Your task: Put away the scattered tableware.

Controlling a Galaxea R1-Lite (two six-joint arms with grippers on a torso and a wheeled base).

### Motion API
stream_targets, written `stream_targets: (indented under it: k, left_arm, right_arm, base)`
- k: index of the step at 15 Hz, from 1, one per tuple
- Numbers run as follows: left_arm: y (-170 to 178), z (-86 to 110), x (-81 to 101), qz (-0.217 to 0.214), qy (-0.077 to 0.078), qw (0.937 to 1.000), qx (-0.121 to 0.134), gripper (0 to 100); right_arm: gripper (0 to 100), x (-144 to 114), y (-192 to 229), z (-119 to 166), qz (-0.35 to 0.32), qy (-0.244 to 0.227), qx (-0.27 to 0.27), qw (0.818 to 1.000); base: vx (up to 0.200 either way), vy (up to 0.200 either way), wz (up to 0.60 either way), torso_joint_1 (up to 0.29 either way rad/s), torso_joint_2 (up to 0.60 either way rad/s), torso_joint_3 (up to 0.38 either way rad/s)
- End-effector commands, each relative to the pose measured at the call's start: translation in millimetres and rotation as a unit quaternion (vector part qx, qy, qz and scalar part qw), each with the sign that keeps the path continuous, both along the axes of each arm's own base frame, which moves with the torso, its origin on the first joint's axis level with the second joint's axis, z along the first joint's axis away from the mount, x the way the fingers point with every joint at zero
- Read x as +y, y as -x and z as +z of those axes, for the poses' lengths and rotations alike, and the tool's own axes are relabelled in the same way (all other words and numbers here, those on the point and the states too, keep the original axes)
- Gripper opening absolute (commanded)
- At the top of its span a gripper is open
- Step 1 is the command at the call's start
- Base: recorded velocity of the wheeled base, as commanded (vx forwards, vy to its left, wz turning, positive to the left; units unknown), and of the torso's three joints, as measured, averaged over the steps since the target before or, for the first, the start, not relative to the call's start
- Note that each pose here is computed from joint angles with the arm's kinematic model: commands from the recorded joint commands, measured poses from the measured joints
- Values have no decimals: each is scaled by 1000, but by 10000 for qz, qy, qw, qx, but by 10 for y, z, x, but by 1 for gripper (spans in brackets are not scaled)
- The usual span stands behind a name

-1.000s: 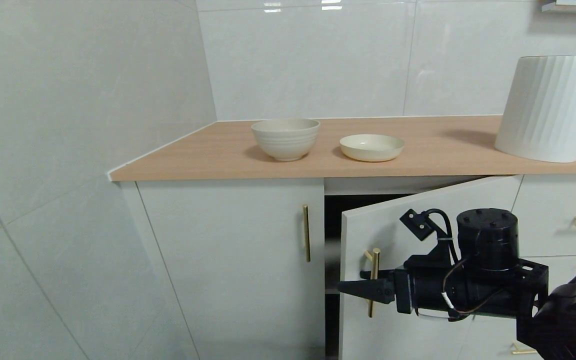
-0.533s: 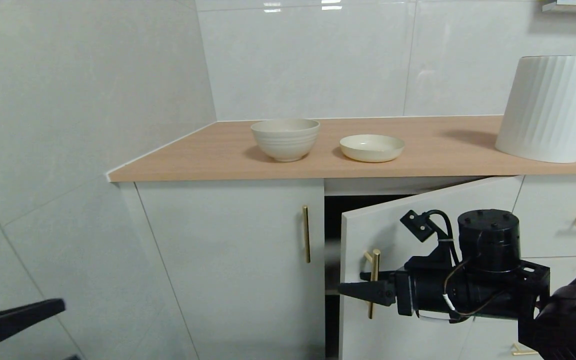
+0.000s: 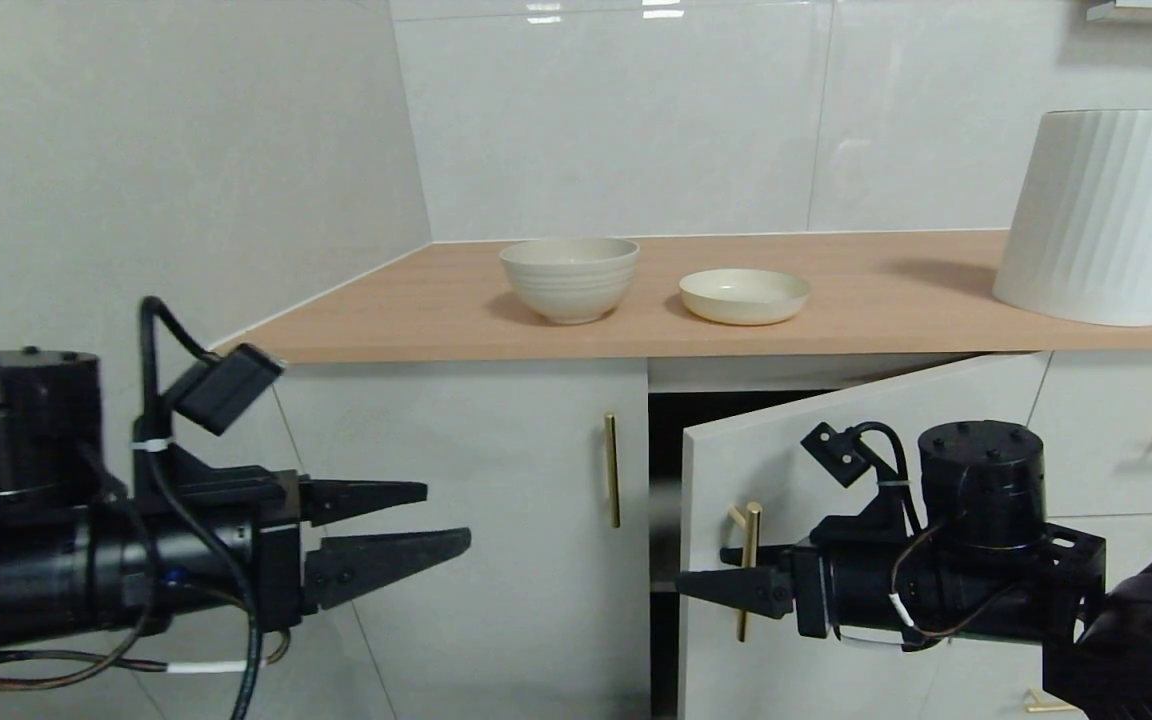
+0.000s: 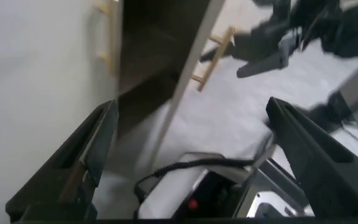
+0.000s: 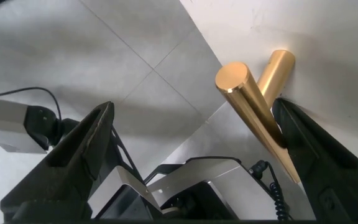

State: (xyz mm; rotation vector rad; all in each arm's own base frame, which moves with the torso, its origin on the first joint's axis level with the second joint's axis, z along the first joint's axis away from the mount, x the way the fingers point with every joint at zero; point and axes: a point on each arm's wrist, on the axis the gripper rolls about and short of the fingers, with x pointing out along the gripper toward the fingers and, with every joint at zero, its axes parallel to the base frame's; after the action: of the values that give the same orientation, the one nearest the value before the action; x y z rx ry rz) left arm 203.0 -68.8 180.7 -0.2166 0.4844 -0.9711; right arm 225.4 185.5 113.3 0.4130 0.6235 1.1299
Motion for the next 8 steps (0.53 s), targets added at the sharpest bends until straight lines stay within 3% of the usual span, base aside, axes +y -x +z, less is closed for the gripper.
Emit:
stream_targets:
  k: [1,5,6,8]
  left_arm:
    - [-169,-300,-194,-314,-168,9976,590,100]
    - [-315,-465,-336,-455,-138,9969,628,100]
    - [-341,-478,-367,-460,-79,9968,647,0]
    - [-418,-498,-418,-454,24,9970,632,0]
  right_arm:
    - [100,21,50,48,86,-54,-77,9999]
    - [100,17,62,46,92,-47,-57,9999]
    - [100,28,69,41,115,-42,-51,9999]
    - [100,24,75,40,115,-42,-51,9999]
  base:
    - [0,0,0,0,0,0]
    - [0,0,0,0,0,0]
    - [0,0,0,0,0,0]
    - [0,0,0,0,0,0]
